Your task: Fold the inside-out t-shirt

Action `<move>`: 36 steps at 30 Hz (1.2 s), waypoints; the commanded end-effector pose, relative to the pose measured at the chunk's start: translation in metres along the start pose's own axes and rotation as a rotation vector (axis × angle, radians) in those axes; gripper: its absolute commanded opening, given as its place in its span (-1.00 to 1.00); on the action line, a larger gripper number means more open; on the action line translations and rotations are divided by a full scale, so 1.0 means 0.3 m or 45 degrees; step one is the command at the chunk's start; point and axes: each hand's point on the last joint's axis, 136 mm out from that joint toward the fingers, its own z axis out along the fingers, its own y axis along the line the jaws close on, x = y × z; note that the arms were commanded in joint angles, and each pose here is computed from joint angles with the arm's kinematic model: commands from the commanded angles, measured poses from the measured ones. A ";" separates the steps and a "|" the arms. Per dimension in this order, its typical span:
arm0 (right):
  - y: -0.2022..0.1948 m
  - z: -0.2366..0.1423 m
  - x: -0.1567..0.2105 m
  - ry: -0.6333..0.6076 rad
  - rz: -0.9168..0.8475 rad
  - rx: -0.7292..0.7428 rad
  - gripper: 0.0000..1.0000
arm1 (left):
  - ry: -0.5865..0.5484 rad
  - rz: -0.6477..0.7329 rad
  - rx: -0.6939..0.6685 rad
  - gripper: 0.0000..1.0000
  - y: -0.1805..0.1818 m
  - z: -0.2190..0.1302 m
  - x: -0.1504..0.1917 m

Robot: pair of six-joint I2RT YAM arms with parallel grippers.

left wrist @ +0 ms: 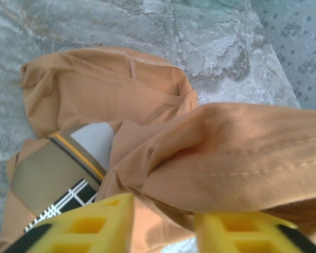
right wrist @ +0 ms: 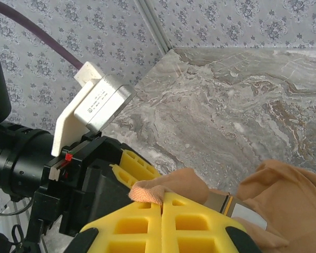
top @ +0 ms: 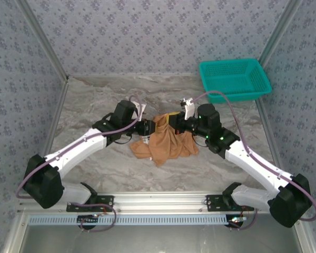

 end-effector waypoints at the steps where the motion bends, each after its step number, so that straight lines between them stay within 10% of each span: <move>1: 0.013 -0.020 -0.030 -0.048 -0.012 0.002 -1.00 | -0.066 0.006 0.092 -0.53 -0.049 0.004 -0.070; 7: -0.053 -0.065 -0.040 -0.030 -0.100 0.201 -1.00 | -0.082 0.005 0.092 -1.00 -0.032 -0.041 -0.090; 18: -0.083 -0.068 -0.037 0.052 -0.245 0.431 -1.00 | -0.257 0.105 0.139 -1.00 -0.092 -0.294 -0.156; 36: -0.153 -0.074 -0.005 0.136 -0.175 0.504 -1.00 | -0.142 0.176 0.164 -1.00 -0.091 -0.169 -0.097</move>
